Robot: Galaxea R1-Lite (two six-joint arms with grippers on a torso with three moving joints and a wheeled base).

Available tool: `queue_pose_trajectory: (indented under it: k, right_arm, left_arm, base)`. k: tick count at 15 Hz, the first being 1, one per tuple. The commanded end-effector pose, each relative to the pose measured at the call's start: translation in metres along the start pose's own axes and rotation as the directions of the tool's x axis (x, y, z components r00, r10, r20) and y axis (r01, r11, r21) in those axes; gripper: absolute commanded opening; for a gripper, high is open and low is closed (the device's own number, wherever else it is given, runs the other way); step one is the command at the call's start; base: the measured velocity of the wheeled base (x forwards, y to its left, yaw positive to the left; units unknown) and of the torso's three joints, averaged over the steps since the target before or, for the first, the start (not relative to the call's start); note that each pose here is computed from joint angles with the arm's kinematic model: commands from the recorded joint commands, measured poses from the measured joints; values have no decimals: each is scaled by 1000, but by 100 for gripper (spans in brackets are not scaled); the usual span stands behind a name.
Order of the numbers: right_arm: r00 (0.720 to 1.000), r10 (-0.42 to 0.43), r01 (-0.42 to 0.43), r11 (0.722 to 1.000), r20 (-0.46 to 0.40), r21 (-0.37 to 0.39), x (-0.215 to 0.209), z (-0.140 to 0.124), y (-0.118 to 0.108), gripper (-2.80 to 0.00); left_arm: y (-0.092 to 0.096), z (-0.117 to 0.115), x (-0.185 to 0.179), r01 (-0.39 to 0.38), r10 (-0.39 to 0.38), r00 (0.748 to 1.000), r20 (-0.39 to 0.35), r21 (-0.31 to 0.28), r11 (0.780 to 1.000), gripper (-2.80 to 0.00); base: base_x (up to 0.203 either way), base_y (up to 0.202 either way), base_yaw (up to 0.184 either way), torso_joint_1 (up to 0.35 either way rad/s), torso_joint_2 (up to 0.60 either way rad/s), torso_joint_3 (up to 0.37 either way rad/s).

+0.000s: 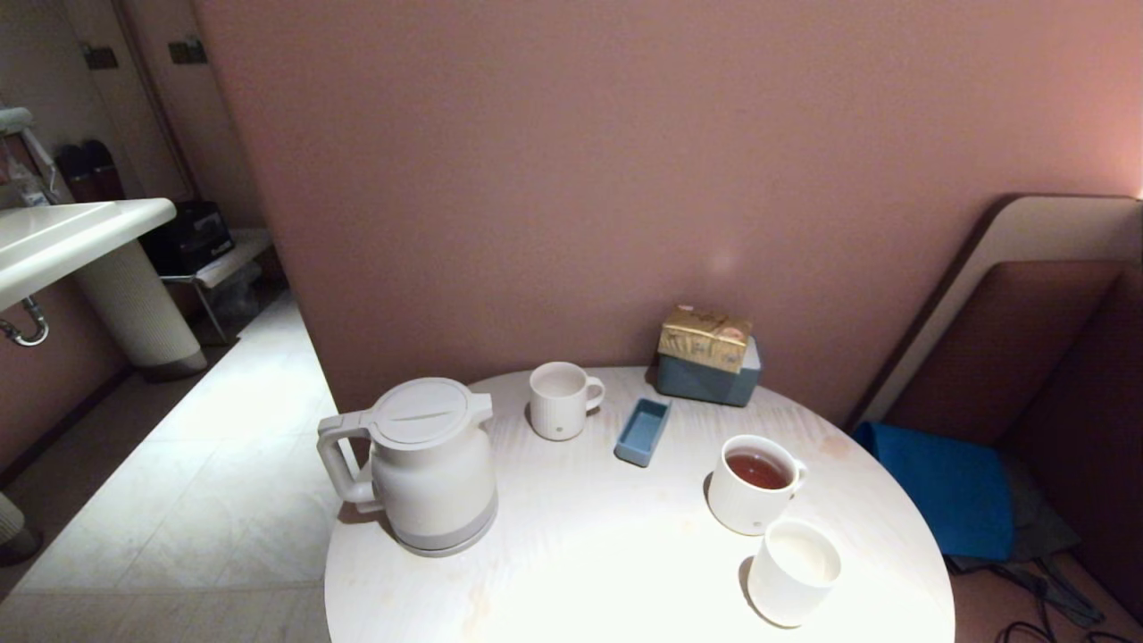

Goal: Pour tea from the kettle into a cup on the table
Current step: Pick up the kettle

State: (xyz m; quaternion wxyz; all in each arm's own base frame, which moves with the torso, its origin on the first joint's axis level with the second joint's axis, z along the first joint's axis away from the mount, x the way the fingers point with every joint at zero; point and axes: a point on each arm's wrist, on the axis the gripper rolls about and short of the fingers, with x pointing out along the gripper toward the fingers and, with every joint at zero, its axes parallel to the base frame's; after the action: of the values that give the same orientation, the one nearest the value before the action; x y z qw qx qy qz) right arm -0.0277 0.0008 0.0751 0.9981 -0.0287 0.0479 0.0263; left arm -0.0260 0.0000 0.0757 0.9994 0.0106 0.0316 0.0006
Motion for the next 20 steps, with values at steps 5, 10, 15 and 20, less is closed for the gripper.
queue_pose_trajectory:
  k: [5, 10, 15, 20]
  right_arm:
    - [1000, 1, -1, 1000, -1, 0, 0, 0, 0, -280]
    - [1000, 1, -1, 1000, -1, 0, 0, 0, 0, -280]
    - [1000, 1, -1, 1000, -1, 0, 0, 0, 0, -280]
    - [1000, 1, -1, 1000, -1, 0, 0, 0, 0, -280]
  left_arm:
    - [0, 0, 0, -1, 1, 1000, -1, -16, 1000, -280]
    - [0, 0, 0, -4, 4, 1000, -1, -15, 1000, -280]
    - [0, 14, -6, -6, 7, 999, 40, -17, 1000, -280]
    - [1, 63, 6, 1, -2, 999, -48, -17, 1000, -280]
  base:
    - [0, 0, 0, 0, 0, 0]
    - [0, 0, 0, 0, 0, 0]
    - [0, 0, 0, 0, 0, 0]
    - [0, 0, 0, 0, 0, 0]
